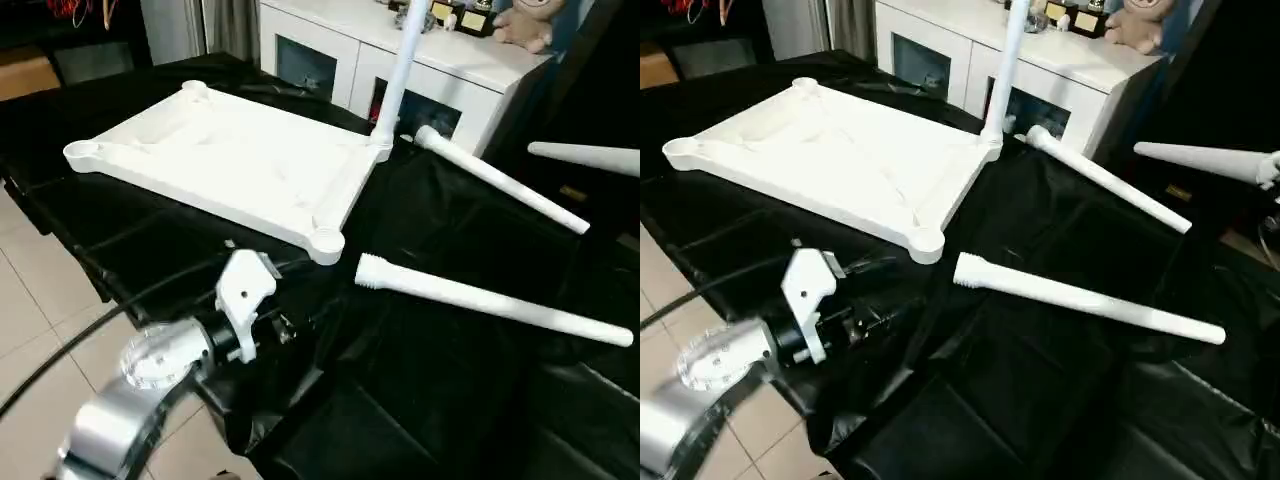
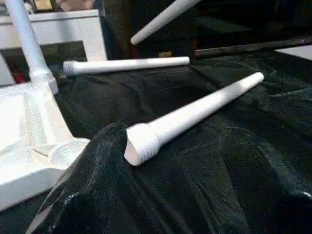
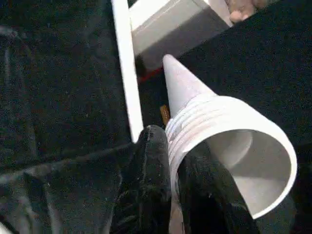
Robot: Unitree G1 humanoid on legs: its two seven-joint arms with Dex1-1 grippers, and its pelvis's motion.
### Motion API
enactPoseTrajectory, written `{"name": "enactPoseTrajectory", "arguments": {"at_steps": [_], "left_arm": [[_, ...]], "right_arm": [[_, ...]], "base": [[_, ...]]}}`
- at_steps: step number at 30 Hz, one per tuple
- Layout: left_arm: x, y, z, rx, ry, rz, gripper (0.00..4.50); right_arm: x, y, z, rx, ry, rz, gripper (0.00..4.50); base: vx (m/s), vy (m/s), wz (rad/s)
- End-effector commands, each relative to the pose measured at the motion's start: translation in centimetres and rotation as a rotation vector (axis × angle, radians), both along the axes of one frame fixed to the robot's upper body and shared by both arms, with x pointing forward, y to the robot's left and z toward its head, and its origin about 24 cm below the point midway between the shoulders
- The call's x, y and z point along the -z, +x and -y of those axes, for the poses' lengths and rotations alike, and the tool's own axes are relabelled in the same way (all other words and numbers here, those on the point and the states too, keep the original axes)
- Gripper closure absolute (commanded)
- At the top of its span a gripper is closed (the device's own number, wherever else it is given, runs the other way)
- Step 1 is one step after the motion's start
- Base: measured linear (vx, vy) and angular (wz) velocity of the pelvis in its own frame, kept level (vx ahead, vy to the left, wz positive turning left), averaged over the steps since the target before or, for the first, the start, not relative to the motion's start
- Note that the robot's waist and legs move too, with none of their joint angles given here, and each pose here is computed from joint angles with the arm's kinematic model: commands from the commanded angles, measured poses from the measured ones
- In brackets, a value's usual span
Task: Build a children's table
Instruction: Move to table
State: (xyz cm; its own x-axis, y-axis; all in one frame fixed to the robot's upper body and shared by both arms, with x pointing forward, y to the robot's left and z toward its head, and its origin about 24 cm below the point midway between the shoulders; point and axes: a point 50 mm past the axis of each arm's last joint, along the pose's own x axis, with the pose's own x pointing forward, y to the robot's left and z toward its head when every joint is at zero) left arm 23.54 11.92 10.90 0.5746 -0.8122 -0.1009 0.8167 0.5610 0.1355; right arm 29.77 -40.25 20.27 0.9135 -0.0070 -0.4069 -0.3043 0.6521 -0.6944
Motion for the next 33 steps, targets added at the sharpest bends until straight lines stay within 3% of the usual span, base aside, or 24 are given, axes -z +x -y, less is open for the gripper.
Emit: {"name": "enactPoseTrajectory", "arguments": {"at_steps": [1,10,24,33], "left_arm": [[-0.4,-0.1,0.2,0.023,-0.005,0.001,1.06],[-0.5,-0.3,0.3,0.047,0.008,-0.026,1.06],[-0.5,-0.5,0.4,0.045,0.001,-0.034,1.06],[-0.6,-0.4,0.2,0.035,0.004,-0.027,1.06]], "right_arm": [[-0.4,0.1,0.3,0.022,-0.037,0.003,4.50],[0.3,0.7,0.1,0.003,-0.127,-0.072,4.50],[1.7,0.3,-0.8,-0.152,-0.052,-0.221,4.50],[-0.2,-0.2,-0.6,-0.198,-0.014,-0.152,4.50]], "base": [[0.000,0.000,0.00],[0.000,0.000,0.00],[0.000,0.000,0.00],[0.000,0.000,0.00]]}}
